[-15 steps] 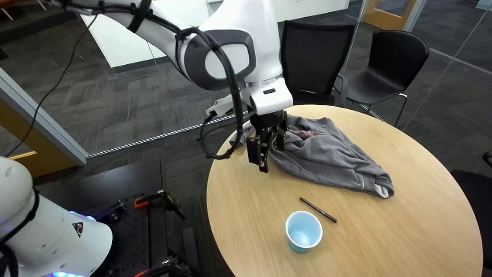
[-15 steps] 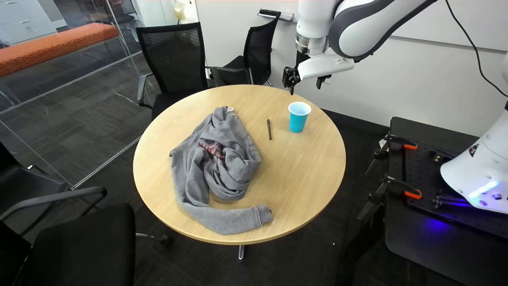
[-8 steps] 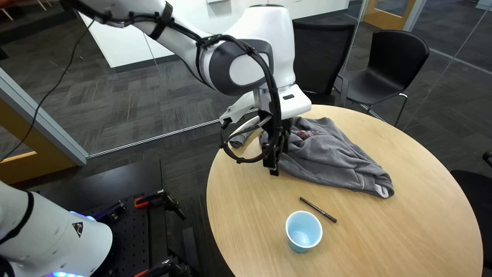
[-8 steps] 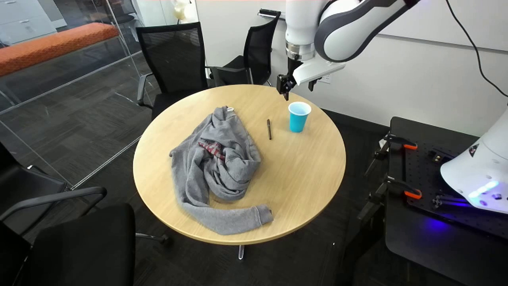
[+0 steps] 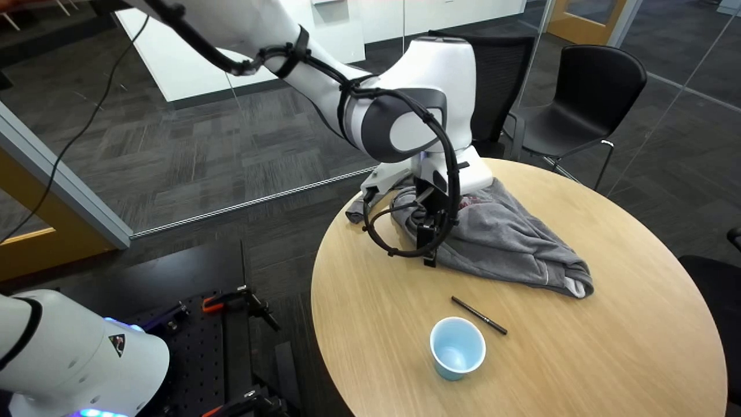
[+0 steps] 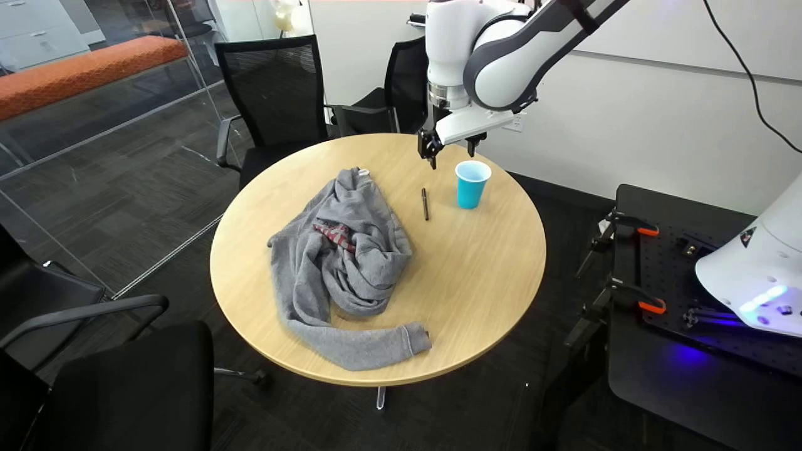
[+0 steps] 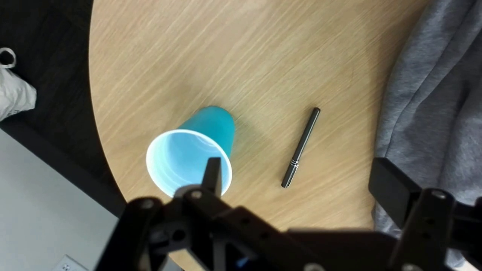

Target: Put the pen in the cup

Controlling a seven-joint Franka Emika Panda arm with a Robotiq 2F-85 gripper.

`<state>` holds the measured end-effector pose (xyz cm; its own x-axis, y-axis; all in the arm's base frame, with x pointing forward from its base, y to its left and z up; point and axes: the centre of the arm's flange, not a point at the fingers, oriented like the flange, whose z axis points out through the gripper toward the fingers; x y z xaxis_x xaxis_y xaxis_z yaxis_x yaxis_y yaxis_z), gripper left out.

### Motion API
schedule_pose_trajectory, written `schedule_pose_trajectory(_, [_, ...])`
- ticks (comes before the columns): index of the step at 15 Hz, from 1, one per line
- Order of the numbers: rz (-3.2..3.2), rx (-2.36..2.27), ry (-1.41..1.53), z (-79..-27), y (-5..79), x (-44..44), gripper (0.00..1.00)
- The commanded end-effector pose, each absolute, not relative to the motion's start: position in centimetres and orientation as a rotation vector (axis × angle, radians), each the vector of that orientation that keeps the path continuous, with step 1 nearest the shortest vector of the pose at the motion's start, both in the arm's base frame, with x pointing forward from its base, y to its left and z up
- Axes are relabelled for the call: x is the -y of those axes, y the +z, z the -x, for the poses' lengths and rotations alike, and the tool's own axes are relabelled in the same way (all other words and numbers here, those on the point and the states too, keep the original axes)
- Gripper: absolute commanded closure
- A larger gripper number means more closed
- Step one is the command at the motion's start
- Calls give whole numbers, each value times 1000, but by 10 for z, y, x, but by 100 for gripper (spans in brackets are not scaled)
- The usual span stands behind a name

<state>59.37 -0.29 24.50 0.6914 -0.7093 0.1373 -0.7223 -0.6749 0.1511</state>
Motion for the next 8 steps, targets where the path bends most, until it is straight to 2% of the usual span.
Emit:
schedule_pose_trajectory(1, [-2688, 1232, 76, -624, 225, 6, 0])
schedule_pose_trajectory(8, [-2694, 1281, 33, -646, 173, 17, 0])
